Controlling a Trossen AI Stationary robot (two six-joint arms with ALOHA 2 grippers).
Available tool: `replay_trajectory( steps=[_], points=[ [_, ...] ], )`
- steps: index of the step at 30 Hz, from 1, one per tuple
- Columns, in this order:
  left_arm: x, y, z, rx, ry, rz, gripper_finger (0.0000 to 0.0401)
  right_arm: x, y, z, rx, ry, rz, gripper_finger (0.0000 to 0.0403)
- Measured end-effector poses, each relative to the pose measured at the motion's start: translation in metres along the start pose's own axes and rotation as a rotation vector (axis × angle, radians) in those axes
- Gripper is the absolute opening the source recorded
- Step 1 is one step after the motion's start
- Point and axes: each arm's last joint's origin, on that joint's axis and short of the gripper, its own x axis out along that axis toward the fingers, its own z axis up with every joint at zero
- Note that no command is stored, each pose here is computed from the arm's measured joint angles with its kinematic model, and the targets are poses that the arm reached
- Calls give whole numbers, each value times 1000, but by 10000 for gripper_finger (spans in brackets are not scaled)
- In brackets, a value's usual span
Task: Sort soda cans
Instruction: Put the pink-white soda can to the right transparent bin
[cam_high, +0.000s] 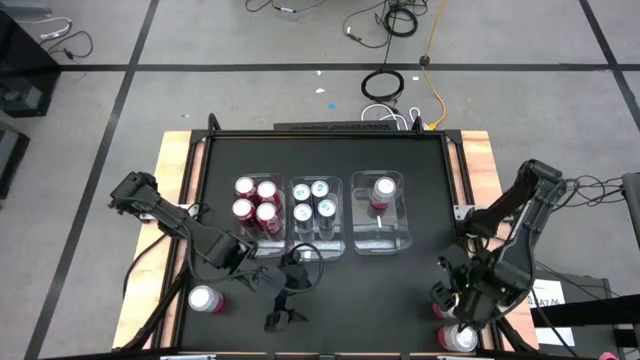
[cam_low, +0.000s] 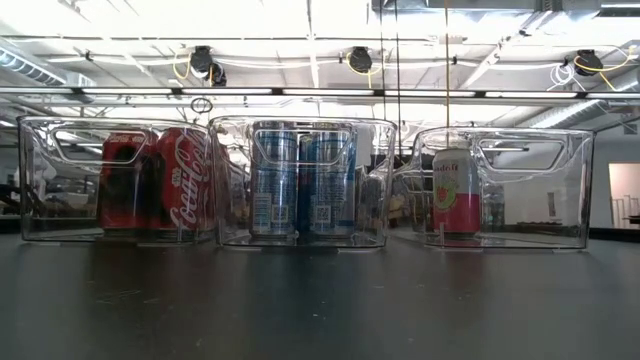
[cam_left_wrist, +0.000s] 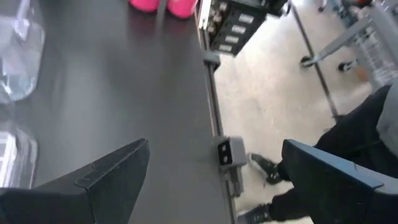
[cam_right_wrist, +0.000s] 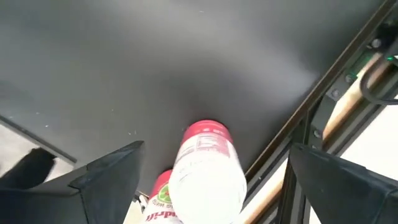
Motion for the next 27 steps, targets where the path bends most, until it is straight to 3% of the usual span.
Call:
replay_trajectory(
  steps=[7, 17, 27],
  points=[
    [14, 9, -15, -29, 21, -29, 375, 21, -12, 4, 39, 91, 143, 391],
    [25, 26, -22, -52, 15, -60, 375, 38, 0, -9, 16, 167, 3, 391],
    [25, 28, -22, -55, 19, -64, 375, 43, 4, -21, -16, 191, 25, 391]
  ],
)
